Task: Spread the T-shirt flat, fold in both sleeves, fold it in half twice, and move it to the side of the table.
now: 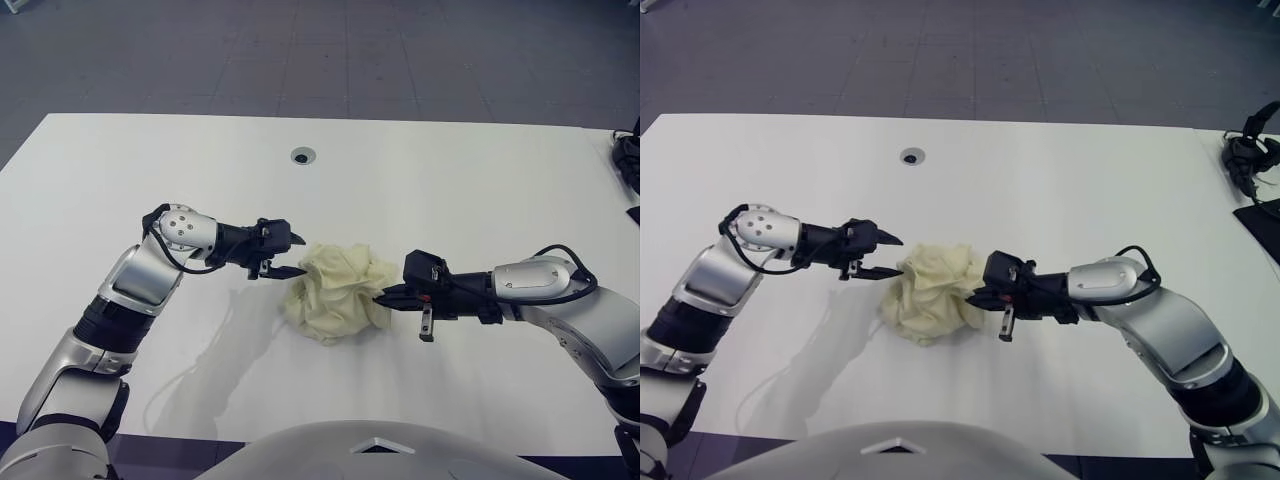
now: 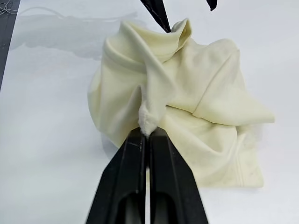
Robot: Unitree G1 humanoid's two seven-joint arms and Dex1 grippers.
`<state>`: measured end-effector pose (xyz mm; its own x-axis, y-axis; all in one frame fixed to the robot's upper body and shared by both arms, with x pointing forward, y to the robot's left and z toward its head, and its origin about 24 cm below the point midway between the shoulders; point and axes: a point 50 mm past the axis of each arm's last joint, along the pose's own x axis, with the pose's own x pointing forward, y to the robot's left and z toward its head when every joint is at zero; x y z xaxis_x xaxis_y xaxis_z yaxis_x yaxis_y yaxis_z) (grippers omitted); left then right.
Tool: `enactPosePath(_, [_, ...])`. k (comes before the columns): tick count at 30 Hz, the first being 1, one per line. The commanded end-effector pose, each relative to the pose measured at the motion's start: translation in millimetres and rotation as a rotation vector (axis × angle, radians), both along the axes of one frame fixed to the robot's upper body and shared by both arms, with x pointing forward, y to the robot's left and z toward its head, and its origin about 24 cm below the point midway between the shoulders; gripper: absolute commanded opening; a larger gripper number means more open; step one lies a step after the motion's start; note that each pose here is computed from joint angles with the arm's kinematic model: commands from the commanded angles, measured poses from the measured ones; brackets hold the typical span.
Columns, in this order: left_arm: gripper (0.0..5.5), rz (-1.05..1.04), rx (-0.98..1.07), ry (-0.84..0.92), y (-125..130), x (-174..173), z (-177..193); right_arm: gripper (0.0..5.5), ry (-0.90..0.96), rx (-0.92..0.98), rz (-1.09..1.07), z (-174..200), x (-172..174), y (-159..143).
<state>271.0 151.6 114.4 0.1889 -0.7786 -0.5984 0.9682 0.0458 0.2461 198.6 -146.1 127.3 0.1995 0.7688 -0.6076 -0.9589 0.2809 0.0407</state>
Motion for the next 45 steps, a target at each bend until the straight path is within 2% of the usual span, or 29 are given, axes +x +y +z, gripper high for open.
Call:
enactPosePath(1, [1.86, -0.019, 0.007, -0.007, -3.8, -0.2, -0.3, 0.00, -0.021, -0.003, -0.003, 2.1, 2.2, 0.2])
enactPosePath(11, [0.06, -0.055, 0.019, 0.016, -9.7, -2.3, -6.0, 0.00, -0.022, -0.016, 0.009, 0.9, 3.0, -1.3])
enactPosePath(18, [0.02, -0.049, 0.022, 0.008, -7.2, -1.7, -4.9, 0.00, -0.023, -0.021, 0.013, 1.4, 3.7, -1.9])
enactPosePath(22, [0.02, -0.016, -0.020, -0.050, -1.9, 8.8, 18.2, 0.00, -0.063, -0.013, 0.000, 17.2, 15.1, -10.3])
enactPosePath(28, [0.02, 0.197, -0.003, -0.334, 20.5, 58.4, 66.9, 0.00, -0.413, -0.076, -0.269, 57.3, 90.9, -47.2])
enactPosePath(32, [0.02, 0.397, 0.022, -0.560, 29.4, 99.5, 98.3, 0.00, -0.620, -0.041, -0.373, 87.9, 150.1, -44.5])
enactPosePath(36, [0.02, 0.540, 0.217, -0.852, 36.3, 134.2, 131.4, 0.00, -0.785, -0.040, -0.512, 112.4, 200.0, -37.9])
enactPosePath(40, [0.02, 0.627, 0.416, -1.164, 33.5, 150.0, 172.3, 0.00, -0.984, -0.119, -0.639, 139.7, 221.8, -31.9])
enactPosePath(45, [0.02, 0.646, 0.657, -1.475, 33.6, 152.1, 207.9, 0.00, -1.216, -0.224, -0.765, 167.7, 228.1, -30.5])
